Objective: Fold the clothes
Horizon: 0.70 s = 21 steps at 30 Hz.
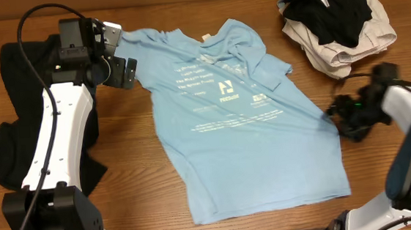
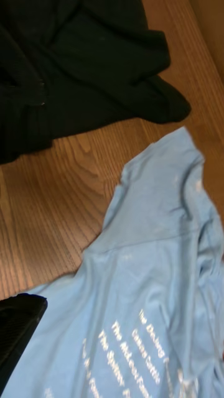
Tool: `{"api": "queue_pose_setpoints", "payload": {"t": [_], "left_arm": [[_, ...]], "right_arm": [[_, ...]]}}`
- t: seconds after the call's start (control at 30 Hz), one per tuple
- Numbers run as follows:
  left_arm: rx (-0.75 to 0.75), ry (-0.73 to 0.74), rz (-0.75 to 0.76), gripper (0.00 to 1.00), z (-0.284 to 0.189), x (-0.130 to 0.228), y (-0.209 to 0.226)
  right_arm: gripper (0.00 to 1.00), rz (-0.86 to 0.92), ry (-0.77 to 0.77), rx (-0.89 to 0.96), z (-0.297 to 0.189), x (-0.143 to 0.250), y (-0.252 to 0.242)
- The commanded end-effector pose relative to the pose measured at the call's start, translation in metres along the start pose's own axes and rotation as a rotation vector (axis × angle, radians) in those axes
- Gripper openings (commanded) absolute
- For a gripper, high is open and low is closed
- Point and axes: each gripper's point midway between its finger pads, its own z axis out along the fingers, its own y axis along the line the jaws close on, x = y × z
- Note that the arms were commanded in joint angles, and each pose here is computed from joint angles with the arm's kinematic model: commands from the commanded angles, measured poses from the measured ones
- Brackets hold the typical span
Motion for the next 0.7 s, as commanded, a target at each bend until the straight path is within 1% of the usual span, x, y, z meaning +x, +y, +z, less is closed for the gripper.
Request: {"api": "queue_pose_setpoints", "payload": {"t": [0.0, 0.03, 0.13, 0.23, 0.37, 0.53, 0.57, 0.6, 0.67], "left_arm": [[0.024, 0.019, 0.025, 1.0, 0.015, 0.0, -0.006], [0.028, 0.03, 0.025, 1.0, 0.02, 0.002, -0.007], [0.034, 0.055, 0.024, 1.0, 0.04, 0.008, -0.008], [0.022, 0.042, 0.023, 1.0, 0.063, 0.005, -0.004], [-0.002, -0.019, 0.007, 1.0, 0.098, -0.007, 0.0], [-0.015, -0.029, -0.052, 1.0, 0.135, -0.002, 0.001], [-0.013, -0.021, -0.054, 0.98, 0.141, 0.001, 0.0], [-0.011, -0.013, -0.054, 0.97, 0.148, 0.005, -0.001], [-0.02, 0.001, -0.054, 0.95, 0.159, 0.011, 0.0]], "right_arm": [[0.76, 0.064, -0.096, -0.058, -0.037, -0.043, -0.013], [0.77, 0.092, -0.112, -0.078, -0.05, -0.052, -0.016], [0.82, 0.134, -0.127, -0.084, -0.08, -0.063, -0.021], [0.87, 0.087, -0.137, -0.084, -0.114, -0.064, -0.01], [0.91, -0.033, -0.179, -0.097, -0.149, -0.05, 0.023], [0.91, -0.202, -0.21, -0.118, -0.166, -0.011, 0.07], [0.89, -0.233, -0.209, -0.114, -0.167, -0.003, 0.077], [0.85, -0.265, -0.207, -0.107, -0.166, 0.005, 0.085], [0.81, -0.328, -0.198, -0.075, -0.162, 0.022, 0.098]]}}
